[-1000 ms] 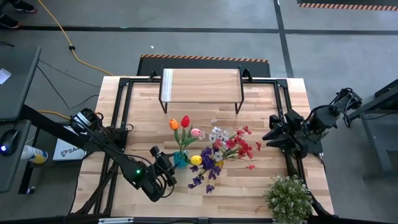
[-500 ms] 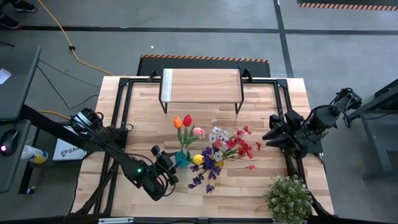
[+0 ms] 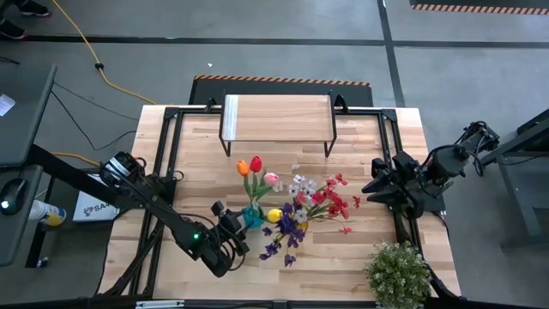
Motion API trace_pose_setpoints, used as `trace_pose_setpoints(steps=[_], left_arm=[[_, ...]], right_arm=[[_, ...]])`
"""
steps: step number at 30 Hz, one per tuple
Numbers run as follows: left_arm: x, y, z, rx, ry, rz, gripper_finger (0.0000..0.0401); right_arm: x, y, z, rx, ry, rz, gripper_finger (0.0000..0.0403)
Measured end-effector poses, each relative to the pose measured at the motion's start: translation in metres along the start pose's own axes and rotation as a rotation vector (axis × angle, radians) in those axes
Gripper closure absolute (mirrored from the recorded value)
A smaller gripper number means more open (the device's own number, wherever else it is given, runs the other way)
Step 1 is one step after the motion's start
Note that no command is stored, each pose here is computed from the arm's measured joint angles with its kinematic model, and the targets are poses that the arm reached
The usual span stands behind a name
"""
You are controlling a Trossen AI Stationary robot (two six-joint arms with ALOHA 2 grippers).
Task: Pick and place flowers into a vace then onto a shelf
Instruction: Put the blue flower vase on the shelf
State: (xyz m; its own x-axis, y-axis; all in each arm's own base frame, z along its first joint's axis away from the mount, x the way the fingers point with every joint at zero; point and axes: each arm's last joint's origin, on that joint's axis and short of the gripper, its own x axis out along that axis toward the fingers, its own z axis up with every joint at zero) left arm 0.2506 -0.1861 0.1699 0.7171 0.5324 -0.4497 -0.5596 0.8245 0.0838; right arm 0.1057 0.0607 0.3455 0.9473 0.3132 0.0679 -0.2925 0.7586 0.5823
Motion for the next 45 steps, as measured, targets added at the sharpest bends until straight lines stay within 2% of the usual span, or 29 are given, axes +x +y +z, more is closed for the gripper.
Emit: trace_pose_setpoints(steps=[5,45], left_arm=[[0.0045,-0.0064,-0.0049,-0.024,-0.022,-0.001,0.0174],[0.0042,-0.0057,-0.001,0.001,-0.114,0.059,0.0174]], right_arm=[[0.0,0.0,0.0,0.002,0.0,0.0,0.0272],[0.0001,-0.0005,0.0004,0.023,-0.013,-0.019,0.0272]])
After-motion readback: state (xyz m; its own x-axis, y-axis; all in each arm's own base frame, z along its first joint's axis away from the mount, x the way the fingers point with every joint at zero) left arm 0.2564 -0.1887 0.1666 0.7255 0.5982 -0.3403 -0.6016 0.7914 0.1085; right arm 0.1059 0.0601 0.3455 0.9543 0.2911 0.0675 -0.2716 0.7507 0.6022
